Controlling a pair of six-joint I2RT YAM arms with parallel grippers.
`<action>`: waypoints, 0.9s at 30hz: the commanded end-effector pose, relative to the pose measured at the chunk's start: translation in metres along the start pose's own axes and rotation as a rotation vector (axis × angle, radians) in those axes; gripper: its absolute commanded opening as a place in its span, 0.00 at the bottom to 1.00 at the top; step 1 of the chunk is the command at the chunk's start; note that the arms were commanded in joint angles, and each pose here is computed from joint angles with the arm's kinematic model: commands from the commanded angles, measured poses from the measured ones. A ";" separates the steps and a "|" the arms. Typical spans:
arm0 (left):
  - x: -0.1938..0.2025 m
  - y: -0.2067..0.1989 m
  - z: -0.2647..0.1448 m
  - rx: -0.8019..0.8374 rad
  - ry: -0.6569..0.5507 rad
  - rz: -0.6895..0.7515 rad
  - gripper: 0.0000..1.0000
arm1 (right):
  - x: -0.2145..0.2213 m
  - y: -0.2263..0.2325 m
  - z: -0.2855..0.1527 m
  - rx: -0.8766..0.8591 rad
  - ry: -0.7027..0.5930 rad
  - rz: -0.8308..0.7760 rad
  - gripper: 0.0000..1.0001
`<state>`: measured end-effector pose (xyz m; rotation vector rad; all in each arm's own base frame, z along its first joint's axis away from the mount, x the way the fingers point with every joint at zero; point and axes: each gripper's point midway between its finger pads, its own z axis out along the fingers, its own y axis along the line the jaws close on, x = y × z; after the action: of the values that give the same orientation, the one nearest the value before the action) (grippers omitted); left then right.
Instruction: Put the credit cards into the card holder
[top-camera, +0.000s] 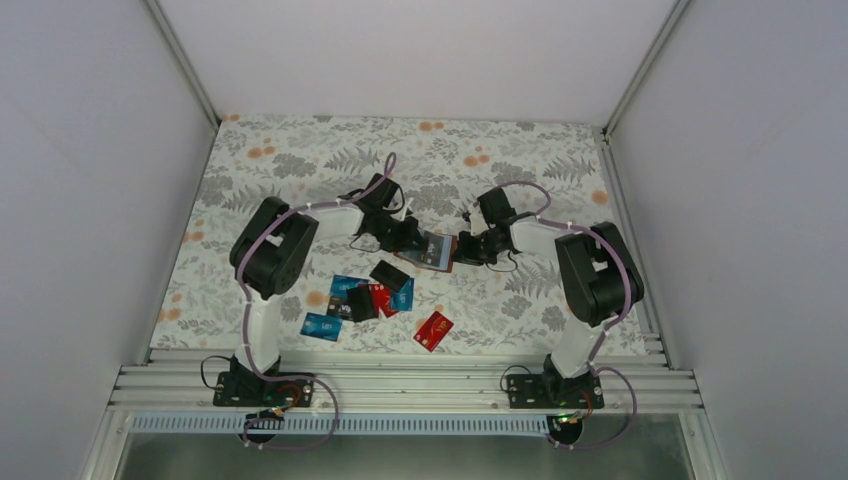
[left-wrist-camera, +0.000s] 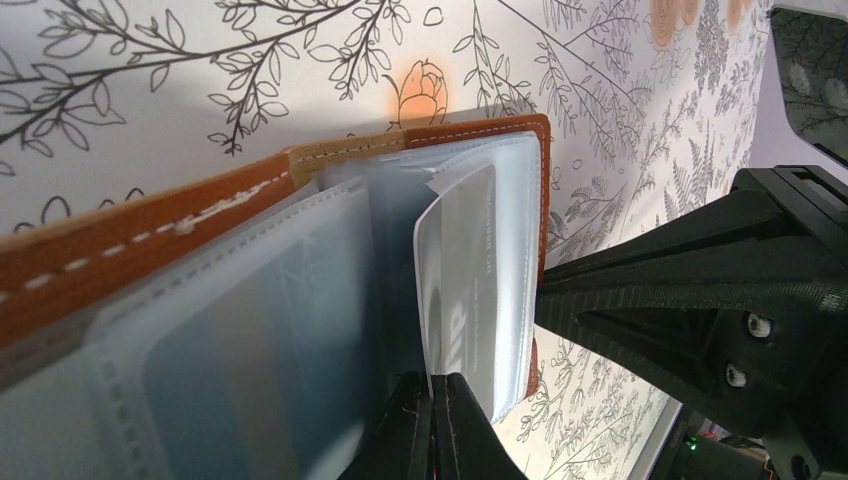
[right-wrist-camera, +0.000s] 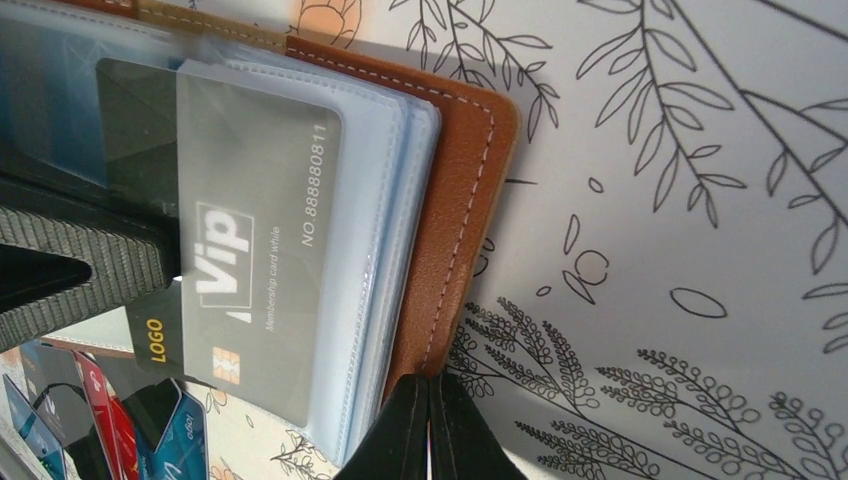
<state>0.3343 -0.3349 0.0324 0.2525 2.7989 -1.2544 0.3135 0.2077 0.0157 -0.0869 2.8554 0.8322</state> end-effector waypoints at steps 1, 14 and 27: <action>0.029 0.013 0.030 -0.024 0.112 -0.007 0.03 | -0.006 0.012 0.013 -0.039 0.005 -0.054 0.04; 0.023 0.012 0.024 -0.080 0.096 0.018 0.33 | -0.007 0.010 0.014 -0.031 0.009 -0.058 0.04; 0.019 0.004 0.004 -0.151 0.046 0.046 0.59 | -0.009 0.010 0.011 -0.016 0.002 -0.065 0.05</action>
<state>0.3287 -0.3471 0.0360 0.3582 2.8084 -1.1678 0.3214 0.2116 0.0162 -0.1167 2.8453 0.8360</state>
